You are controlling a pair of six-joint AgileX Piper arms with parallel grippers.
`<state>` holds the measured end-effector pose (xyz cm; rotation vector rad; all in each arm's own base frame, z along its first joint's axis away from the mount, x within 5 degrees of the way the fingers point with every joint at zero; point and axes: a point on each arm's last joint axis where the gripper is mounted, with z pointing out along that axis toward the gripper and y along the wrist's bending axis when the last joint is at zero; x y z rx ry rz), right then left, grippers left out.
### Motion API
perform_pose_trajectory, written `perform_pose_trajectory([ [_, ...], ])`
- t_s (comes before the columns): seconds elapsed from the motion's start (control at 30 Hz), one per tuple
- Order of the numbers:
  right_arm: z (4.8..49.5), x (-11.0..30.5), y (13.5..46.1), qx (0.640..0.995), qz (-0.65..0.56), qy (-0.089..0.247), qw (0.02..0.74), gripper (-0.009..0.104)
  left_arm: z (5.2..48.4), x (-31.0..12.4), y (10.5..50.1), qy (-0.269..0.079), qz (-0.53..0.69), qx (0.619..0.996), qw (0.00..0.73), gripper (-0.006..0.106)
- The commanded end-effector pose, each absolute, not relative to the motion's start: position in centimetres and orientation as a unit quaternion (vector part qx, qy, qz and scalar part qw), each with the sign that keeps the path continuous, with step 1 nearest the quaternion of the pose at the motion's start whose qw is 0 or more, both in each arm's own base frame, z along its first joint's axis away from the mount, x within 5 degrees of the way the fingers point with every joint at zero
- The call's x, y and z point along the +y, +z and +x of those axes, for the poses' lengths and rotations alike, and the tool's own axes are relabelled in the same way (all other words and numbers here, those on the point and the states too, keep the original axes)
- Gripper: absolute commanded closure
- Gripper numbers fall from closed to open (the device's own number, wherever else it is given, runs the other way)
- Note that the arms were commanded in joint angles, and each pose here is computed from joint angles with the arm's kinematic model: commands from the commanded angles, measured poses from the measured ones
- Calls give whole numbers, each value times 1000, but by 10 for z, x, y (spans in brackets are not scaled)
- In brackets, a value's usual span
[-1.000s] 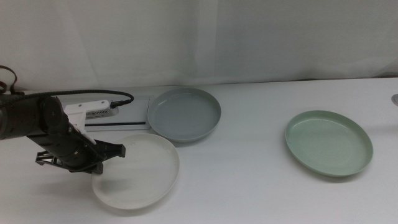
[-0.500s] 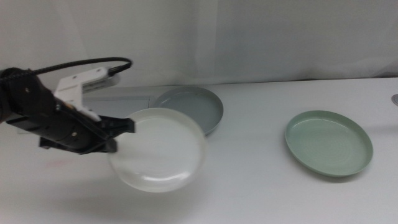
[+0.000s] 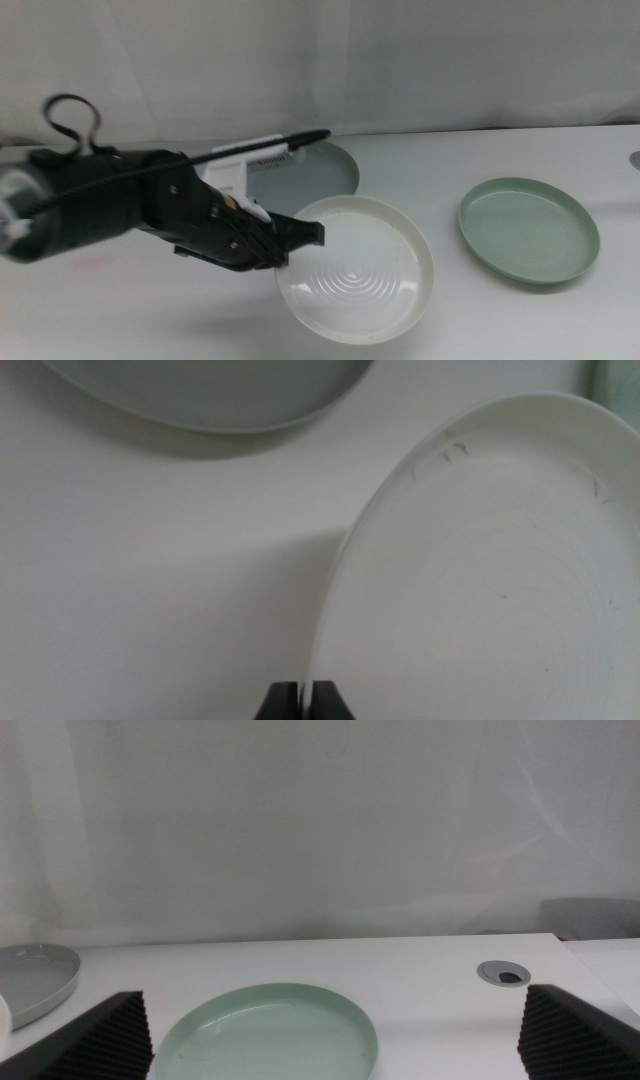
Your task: Stack the three bowls on top of each other.
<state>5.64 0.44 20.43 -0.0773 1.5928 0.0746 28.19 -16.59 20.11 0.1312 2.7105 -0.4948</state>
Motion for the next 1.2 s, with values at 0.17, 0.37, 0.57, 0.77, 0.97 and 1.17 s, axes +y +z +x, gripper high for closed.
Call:
perform_pose_trajectory([
  [0.17, 55, 4, 193, 715, -40, 30, 697, -8, 289, -178, 158, -162, 33, 973, 160, 103],
  [0.37, 55, 4, 193, 715, -40, 30, 697, -8, 291, -180, 141, -151, 31, 978, 143, 103],
  [0.57, 55, 4, 193, 715, -40, 30, 697, -8, 292, -180, 141, -154, 27, 976, 150, 103],
  [0.77, 55, 4, 193, 715, -40, 30, 697, -8, 292, -181, 142, -158, 22, 976, 148, 88],
  [0.97, 55, 4, 193, 715, -40, 30, 697, -8, 290, -180, 146, -159, 26, 977, 142, 12],
  [1.17, 55, 4, 193, 715, -40, 30, 697, -8, 287, -176, 184, -166, 62, 965, 195, 8],
])
